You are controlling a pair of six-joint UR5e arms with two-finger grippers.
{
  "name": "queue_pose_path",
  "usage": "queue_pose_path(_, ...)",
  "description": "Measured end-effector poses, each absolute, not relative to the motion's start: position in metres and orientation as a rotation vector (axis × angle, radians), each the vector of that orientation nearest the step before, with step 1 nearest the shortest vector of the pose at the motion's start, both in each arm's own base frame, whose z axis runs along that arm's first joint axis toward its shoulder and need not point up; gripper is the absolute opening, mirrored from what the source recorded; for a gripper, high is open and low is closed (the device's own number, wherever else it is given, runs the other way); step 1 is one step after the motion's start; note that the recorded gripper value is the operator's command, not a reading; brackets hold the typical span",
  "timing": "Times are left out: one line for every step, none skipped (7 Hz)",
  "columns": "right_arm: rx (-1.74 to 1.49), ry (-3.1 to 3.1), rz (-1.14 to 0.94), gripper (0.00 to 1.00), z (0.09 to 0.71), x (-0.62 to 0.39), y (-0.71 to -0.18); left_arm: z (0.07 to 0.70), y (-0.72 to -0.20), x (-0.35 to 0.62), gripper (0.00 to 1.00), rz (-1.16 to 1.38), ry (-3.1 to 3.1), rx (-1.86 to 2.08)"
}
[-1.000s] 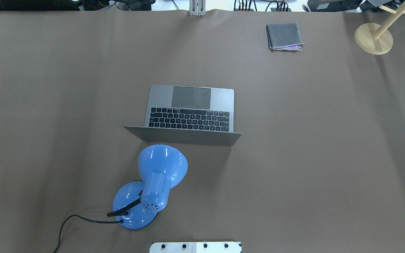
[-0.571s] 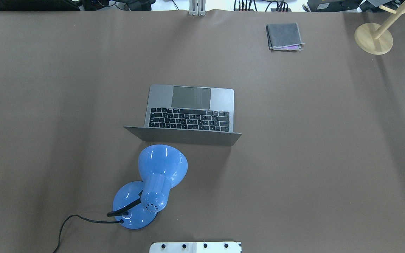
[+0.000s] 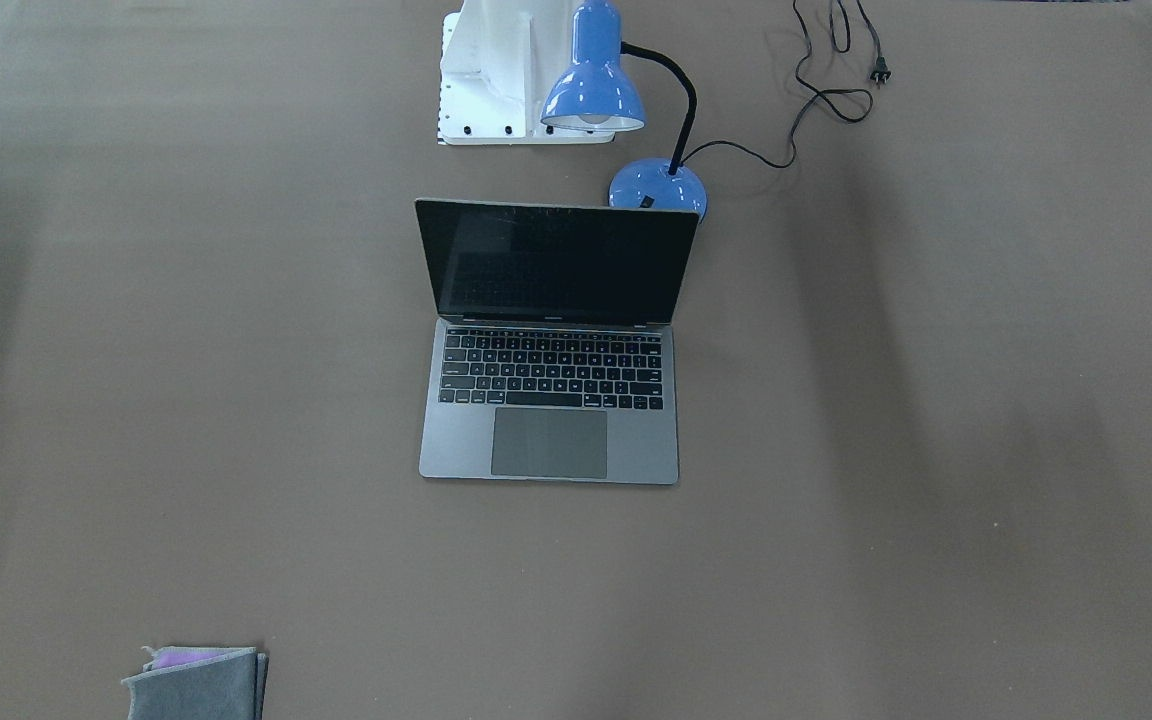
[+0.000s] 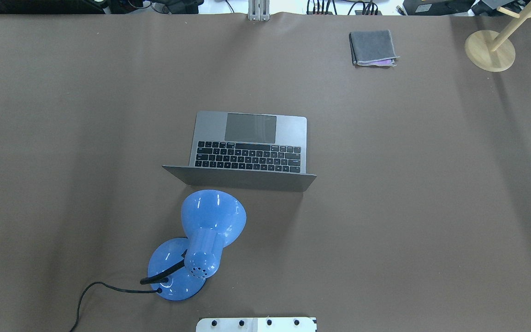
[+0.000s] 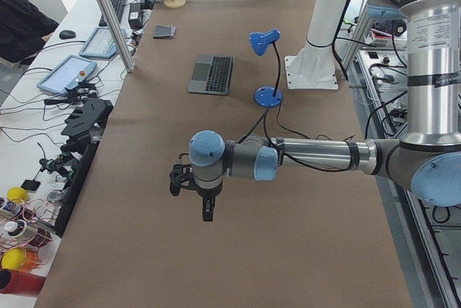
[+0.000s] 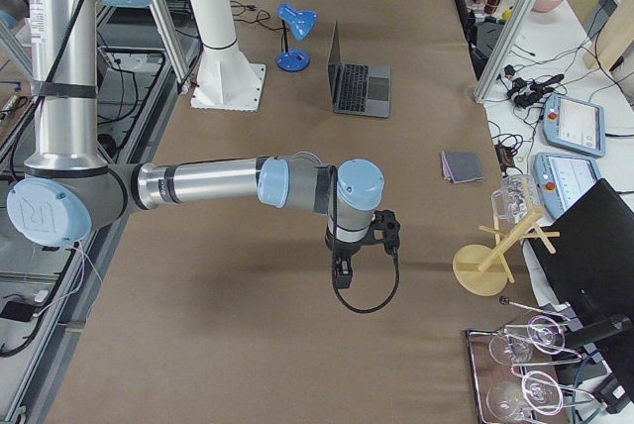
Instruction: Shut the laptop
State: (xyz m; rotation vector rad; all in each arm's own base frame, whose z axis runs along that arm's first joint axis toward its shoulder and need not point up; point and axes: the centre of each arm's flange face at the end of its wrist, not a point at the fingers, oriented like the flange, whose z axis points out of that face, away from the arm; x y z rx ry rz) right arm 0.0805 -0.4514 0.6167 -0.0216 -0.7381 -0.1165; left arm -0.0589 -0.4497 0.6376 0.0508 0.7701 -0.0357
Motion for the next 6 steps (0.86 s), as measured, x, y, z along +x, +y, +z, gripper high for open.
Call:
queue_pose_path(-0.022, -0.738, -0.118, 1.00, 0.6173, 0.0805, -0.4507, 0.6374, -0.4504, -0.0589, 0.99, -0.035, 0.770, 0.051)
queue_pose_path(-0.022, -0.738, -0.118, 1.00, 0.6172, 0.0805, -0.4506, 0.6373, -0.4508, -0.0589, 0.99, -0.035, 0.770, 0.051)
queue_pose_path(-0.022, -0.739, -0.117, 1.00, 0.6169, 0.0805, -0.4508, 0.6371, -0.4511, -0.0589, 0.99, -0.036, 0.770, 0.051)
queue_pose_path(-0.021, -0.740, -0.117, 1.00, 0.6162, 0.0804, -0.4514, 0.6373, -0.4513, -0.0589, 0.99, -0.036, 0.770, 0.050)
queue_pose_path(-0.020, -0.741, -0.117, 1.00, 0.6159, 0.0803, -0.4517, 0.6376, -0.4516, -0.0590, 0.99, -0.036, 0.768, 0.050)
queue_pose_path(-0.018, -0.743, -0.116, 1.00, 0.6148, 0.0802, -0.4519, 0.6372, -0.4533, -0.0595, 0.99, -0.035, 0.756, 0.053)
